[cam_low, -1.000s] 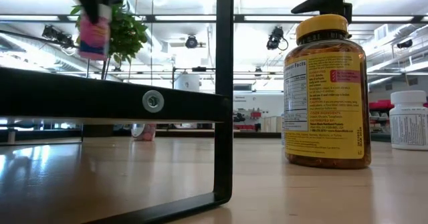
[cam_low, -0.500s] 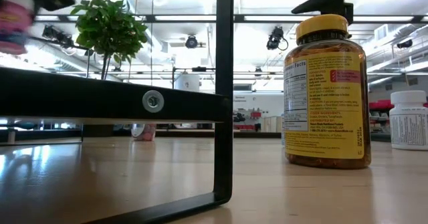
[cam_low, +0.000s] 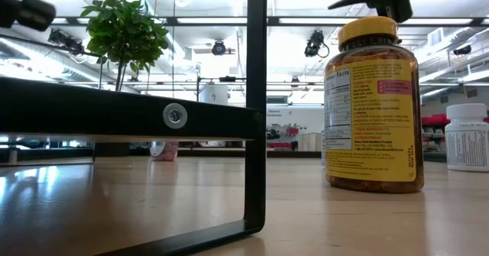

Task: Pick and place medicine bottles onto shelf by color
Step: Put the pink pill bottle on the shelf, then put the left white pill bottle on the shelf

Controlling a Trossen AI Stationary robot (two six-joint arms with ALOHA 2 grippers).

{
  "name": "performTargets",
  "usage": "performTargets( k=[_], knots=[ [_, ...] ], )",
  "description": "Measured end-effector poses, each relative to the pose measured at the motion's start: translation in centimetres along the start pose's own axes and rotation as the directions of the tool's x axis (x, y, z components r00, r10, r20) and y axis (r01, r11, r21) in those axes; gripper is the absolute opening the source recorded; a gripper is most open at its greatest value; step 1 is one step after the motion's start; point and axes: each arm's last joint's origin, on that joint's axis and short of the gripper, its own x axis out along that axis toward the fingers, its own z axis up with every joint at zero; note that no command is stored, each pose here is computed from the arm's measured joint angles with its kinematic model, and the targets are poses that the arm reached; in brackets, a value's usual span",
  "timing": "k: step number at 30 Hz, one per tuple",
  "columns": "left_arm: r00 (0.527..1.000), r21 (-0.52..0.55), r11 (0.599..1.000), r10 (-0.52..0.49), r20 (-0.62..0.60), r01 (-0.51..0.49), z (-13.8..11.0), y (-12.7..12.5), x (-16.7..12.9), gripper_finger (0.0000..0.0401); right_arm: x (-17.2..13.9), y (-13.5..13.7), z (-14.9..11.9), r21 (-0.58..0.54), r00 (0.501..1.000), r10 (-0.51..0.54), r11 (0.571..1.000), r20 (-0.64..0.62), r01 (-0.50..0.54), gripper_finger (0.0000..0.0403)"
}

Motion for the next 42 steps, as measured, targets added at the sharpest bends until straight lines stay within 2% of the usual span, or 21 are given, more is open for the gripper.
performTargets(
  k=[5,15,21,27,33,38,42],
  knots=[
    [0.999,0.025,1.0,0.005,0.031,-0.006,-0.6,-0.1,0.2,0.0186,-0.3,0.1,-0.3,0.035,0.998,-0.008,0.999,0.064,0.006,0.0261],
    [1.0,0.028,1.0,0.003,0.031,-0.003,-0.6,-0.1,0.2,0.0218,-0.3,0.2,-0.2,0.035,0.993,-0.019,0.999,0.12,0.015,0.0261],
    [0.998,0.01,1.0,-0.003,0.07,0.002,0.0,-0.2,0.3,0.0208,-0.3,0.2,-0.2,0.012,0.993,-0.019,1.0,0.12,0.018,0.0261],
    [1.0,-0.003,1.0,-0.002,0.022,0.002,0.5,-0.2,0.9,0.0193,-0.3,0.2,-0.3,-0.015,0.993,-0.02,1.0,0.119,0.022,0.0261],
    [1.0,-0.025,1.0,0.002,0.026,-0.002,1.5,-0.2,-1.6,0.0203,-0.3,0.2,-0.3,-0.024,0.996,-0.011,1.0,0.089,0.013,0.0261],
    [0.987,-0.043,0.996,0.087,0.134,-0.081,2.9,0.1,-4.9,0.0217,-0.3,0.2,-0.4,-0.045,0.998,-0.005,0.999,0.07,0.008,0.0261],
    [0.945,-0.138,0.959,0.27,0.186,-0.246,4.2,1.4,-6.8,0.0218,-0.3,0.2,-0.4,-0.066,0.998,-0.002,0.998,0.066,0.006,0.0261]
  ],
)
